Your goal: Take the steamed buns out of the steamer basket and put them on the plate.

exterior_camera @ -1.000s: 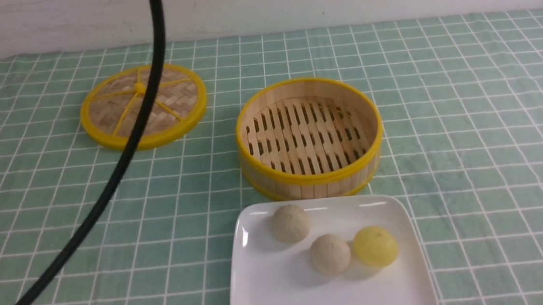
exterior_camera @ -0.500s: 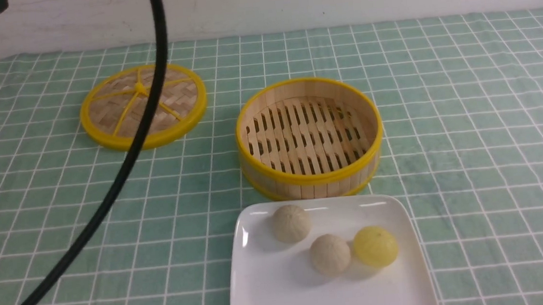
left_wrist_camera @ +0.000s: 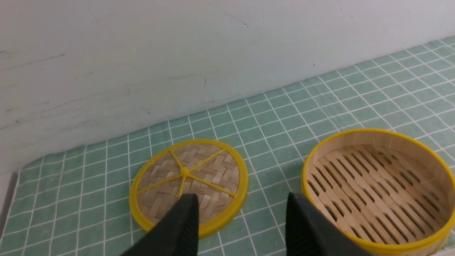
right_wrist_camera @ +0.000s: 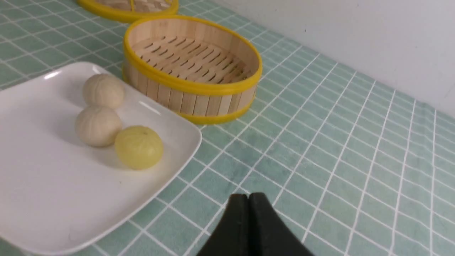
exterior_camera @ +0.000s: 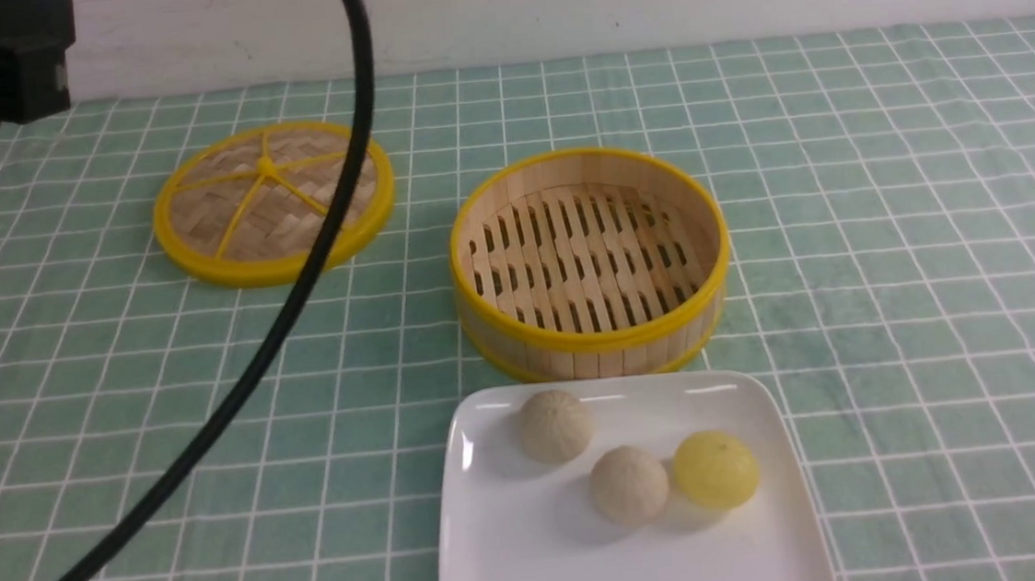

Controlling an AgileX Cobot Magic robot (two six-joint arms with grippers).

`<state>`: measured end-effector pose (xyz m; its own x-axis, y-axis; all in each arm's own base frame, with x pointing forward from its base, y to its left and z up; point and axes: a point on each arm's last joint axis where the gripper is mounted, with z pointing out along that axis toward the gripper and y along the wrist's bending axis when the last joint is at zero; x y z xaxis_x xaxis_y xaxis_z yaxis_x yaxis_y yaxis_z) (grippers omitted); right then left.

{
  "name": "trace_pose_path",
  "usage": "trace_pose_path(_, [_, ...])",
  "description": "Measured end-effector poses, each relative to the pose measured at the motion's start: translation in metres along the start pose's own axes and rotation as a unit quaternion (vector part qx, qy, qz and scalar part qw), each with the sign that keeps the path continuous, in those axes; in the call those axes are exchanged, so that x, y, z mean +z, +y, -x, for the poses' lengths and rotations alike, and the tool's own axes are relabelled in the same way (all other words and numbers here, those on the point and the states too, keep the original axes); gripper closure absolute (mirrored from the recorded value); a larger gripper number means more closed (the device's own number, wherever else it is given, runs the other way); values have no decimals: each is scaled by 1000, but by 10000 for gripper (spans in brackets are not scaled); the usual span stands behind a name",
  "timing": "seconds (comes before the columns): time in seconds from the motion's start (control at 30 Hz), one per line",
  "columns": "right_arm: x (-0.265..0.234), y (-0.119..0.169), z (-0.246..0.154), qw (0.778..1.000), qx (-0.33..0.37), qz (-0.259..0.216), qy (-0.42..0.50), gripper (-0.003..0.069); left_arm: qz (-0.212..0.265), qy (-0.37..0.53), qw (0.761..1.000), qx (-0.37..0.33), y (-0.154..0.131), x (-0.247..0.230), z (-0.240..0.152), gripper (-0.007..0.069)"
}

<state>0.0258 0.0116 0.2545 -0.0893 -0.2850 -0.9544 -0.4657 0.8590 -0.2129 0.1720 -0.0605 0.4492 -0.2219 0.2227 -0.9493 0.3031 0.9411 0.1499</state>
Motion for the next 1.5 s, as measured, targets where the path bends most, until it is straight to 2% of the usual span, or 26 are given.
trace_pose_path(0.13, [14, 4, -13, 999, 37, 1, -28, 671, -2, -3, 1000, -2, 0, 0, 1, 310])
trace_pose_path(0.43, [18, 4, -16, 998, 38, -5, -46, 668, -4, -12, 1000, -5, -1, 0, 2, 344])
trace_pose_path(0.6, [18, 4, -18, 999, 27, -9, -35, 667, -5, -13, 1000, -6, -1, 0, 2, 344])
trace_pose_path(0.87, [18, 4, -24, 998, 60, -9, 0, 662, -6, -20, 1000, -7, -1, 0, 4, 344])
trace_pose_path(1.5, [18, 4, -25, 998, 69, -9, 2, 649, -8, -46, 999, -7, -1, 0, 8, 344])
